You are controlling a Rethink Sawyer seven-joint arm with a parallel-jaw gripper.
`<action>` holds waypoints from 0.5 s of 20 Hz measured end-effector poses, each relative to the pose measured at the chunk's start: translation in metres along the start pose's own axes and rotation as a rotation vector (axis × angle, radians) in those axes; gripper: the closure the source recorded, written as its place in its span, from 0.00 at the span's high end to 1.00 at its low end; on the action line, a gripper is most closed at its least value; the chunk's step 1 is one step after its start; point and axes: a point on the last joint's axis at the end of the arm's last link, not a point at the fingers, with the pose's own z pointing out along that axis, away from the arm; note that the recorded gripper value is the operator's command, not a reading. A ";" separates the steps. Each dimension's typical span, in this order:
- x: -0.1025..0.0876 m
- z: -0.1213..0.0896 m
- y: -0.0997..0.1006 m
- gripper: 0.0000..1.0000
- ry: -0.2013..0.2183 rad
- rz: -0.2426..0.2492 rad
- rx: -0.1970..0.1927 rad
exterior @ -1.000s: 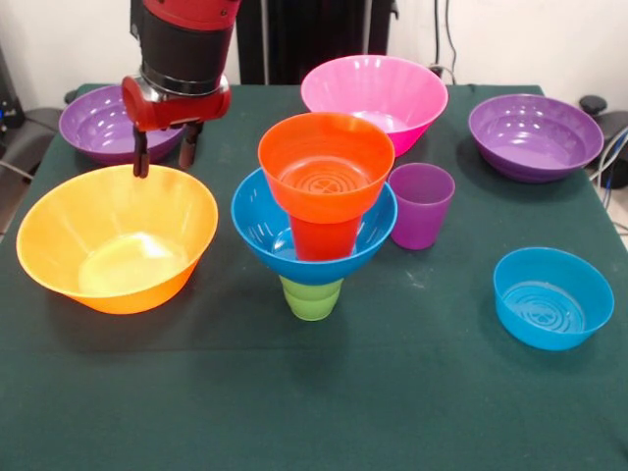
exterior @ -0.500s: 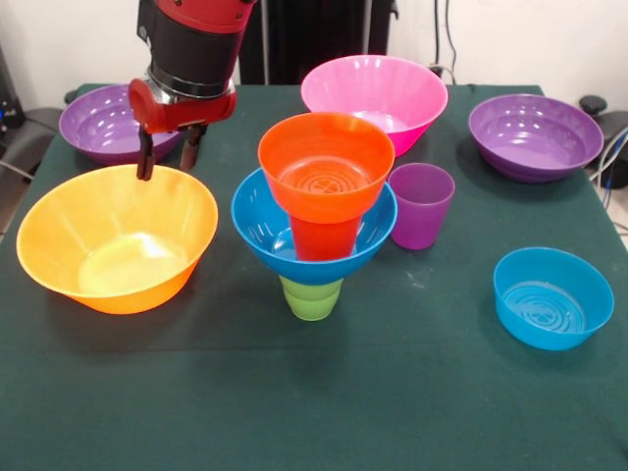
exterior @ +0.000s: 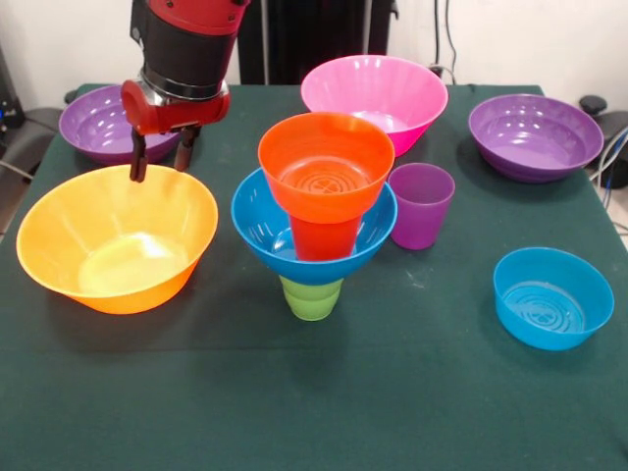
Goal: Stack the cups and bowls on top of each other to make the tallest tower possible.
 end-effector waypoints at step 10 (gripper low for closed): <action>0.009 0.014 -0.008 1.00 -0.023 0.069 -0.055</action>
